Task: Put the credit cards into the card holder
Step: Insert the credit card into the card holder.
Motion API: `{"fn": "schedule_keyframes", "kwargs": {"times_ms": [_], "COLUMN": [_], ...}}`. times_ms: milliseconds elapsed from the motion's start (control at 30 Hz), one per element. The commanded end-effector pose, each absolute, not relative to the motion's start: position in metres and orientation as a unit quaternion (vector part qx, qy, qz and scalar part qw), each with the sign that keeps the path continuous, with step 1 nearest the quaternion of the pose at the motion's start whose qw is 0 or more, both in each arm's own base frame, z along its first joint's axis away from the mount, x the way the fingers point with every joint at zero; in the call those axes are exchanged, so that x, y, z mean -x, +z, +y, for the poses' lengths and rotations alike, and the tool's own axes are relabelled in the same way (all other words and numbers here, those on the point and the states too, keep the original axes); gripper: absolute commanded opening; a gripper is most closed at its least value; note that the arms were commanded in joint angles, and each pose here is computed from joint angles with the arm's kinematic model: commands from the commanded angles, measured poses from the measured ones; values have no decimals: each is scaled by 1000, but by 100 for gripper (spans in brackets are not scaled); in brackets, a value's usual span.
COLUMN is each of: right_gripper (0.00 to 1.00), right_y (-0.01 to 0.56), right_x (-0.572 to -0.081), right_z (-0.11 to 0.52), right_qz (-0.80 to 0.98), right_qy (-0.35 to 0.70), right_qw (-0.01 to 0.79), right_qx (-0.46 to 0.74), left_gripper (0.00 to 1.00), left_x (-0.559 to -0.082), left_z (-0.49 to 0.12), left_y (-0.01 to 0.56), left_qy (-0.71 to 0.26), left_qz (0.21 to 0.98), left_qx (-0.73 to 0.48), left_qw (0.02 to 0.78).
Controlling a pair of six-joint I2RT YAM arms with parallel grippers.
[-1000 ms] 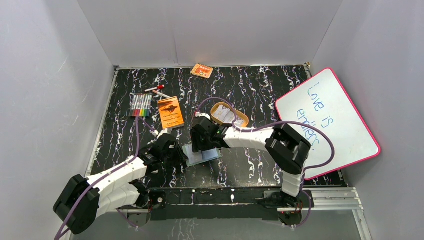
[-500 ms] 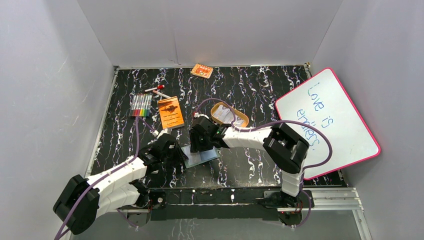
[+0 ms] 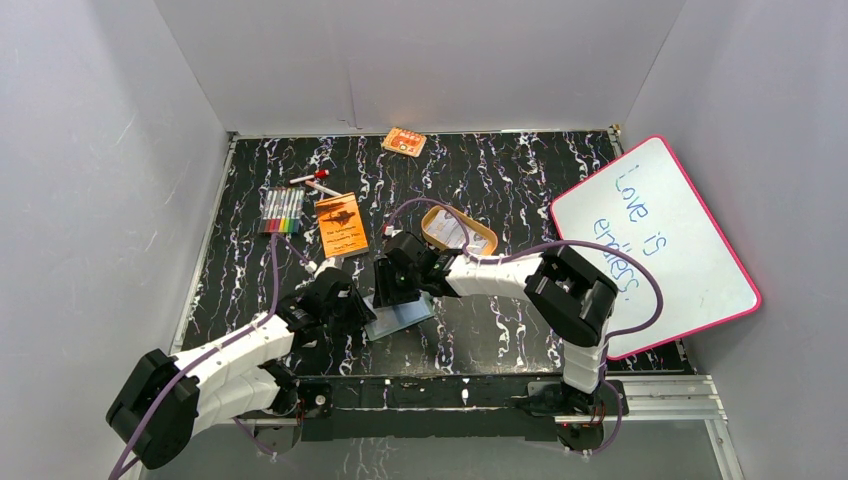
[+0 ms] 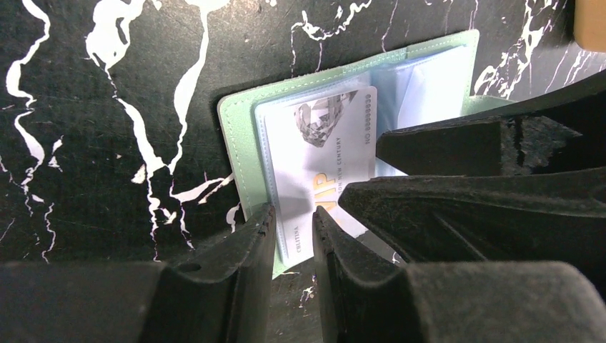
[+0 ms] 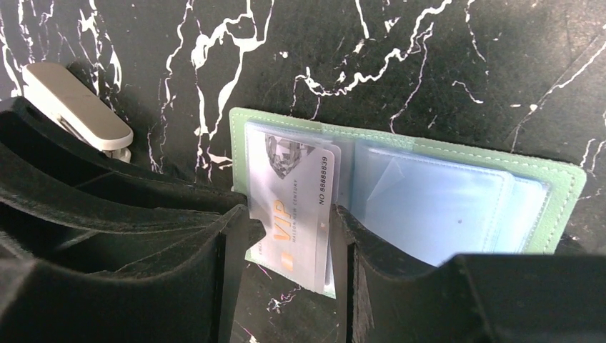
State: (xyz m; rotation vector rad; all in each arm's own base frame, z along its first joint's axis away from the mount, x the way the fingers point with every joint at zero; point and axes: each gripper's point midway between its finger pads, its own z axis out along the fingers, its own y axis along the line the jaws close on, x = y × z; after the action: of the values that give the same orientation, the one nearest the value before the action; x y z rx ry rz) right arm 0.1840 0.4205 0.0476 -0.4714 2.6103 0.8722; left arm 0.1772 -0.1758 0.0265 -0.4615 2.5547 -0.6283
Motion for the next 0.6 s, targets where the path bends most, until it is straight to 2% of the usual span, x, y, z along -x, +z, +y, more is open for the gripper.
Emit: {"fn": "schedule_keyframes", "kwargs": {"times_ms": [0,367,567], "right_gripper": [53,55,57], "right_y": [52,55,84], "right_x": [-182,-182,-191], "right_z": [431,432,426], "right_qz": [910,910,901], "right_qy": [339,340,353], "right_qw": [169,170,202], "right_qx": [167,166,152], "left_gripper": [24,23,24], "left_x": [-177,-174,-175], "left_z": [-171,-162,-156], "left_y": [23,41,45], "left_qy": [-219,-221,-212], "left_qz": [931,923,921], "left_qx": [170,185,194], "left_qw": [239,254,263]}}
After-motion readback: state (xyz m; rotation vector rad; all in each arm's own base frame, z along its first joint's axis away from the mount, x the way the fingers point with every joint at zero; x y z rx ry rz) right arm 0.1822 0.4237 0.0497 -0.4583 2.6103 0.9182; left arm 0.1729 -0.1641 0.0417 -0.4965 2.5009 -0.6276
